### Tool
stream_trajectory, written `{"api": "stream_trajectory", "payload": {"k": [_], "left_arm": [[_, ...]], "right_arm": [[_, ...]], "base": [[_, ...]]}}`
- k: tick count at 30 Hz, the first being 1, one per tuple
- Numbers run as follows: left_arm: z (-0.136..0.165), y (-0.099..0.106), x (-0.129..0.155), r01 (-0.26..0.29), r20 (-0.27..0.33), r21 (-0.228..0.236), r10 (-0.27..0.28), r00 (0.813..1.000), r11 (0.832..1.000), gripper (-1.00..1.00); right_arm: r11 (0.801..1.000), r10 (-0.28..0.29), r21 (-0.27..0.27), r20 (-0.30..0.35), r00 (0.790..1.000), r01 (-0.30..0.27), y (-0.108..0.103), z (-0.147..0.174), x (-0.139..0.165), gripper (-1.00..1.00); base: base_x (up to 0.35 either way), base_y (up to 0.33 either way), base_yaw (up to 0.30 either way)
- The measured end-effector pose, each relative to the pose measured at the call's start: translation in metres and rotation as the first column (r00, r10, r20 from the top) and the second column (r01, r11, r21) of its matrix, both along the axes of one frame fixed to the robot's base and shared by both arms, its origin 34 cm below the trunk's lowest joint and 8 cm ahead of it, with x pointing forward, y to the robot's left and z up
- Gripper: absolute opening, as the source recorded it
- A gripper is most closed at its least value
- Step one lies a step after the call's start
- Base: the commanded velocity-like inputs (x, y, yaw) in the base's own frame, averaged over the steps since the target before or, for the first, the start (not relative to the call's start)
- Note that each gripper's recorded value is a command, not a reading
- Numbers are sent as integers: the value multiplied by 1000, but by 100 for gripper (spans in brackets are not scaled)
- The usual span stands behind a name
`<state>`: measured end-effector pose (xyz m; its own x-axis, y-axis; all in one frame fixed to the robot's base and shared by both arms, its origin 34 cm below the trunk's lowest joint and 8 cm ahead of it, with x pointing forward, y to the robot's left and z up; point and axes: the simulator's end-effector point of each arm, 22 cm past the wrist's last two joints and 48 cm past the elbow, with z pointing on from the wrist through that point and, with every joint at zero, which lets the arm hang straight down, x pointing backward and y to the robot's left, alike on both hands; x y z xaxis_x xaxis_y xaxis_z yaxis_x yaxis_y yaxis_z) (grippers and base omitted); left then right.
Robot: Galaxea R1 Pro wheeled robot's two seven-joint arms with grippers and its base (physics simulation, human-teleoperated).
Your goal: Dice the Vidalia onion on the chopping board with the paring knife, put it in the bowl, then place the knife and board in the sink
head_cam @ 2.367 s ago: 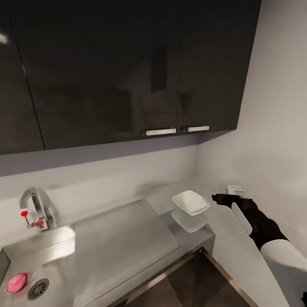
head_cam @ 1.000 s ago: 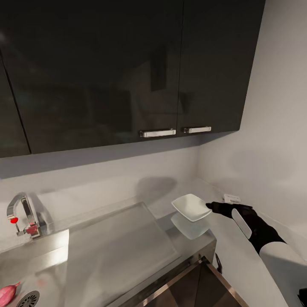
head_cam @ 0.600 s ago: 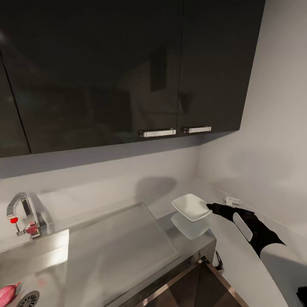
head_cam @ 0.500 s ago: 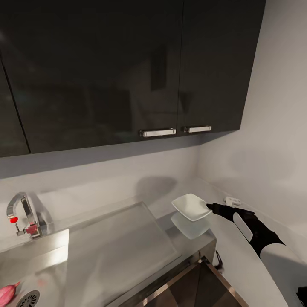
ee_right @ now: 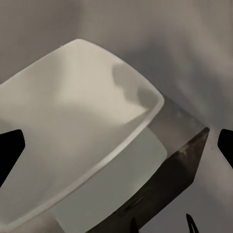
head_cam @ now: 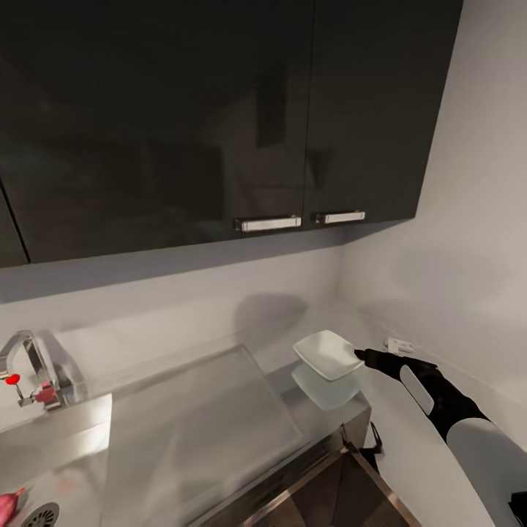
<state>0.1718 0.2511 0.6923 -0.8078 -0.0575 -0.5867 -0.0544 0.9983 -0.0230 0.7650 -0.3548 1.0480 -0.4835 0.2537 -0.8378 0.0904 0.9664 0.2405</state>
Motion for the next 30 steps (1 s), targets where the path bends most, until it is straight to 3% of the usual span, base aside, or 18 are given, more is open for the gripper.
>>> {"api": "stream_trajectory", "payload": {"k": [30], "left_arm": [[-2, 0, -15, -1, -48, 1, 1, 999, 1000, 100]], "right_arm": [[1000, 1, 2, -49, 999, -1, 0, -32, 1, 100]], "base": [[0, 0, 0]]}}
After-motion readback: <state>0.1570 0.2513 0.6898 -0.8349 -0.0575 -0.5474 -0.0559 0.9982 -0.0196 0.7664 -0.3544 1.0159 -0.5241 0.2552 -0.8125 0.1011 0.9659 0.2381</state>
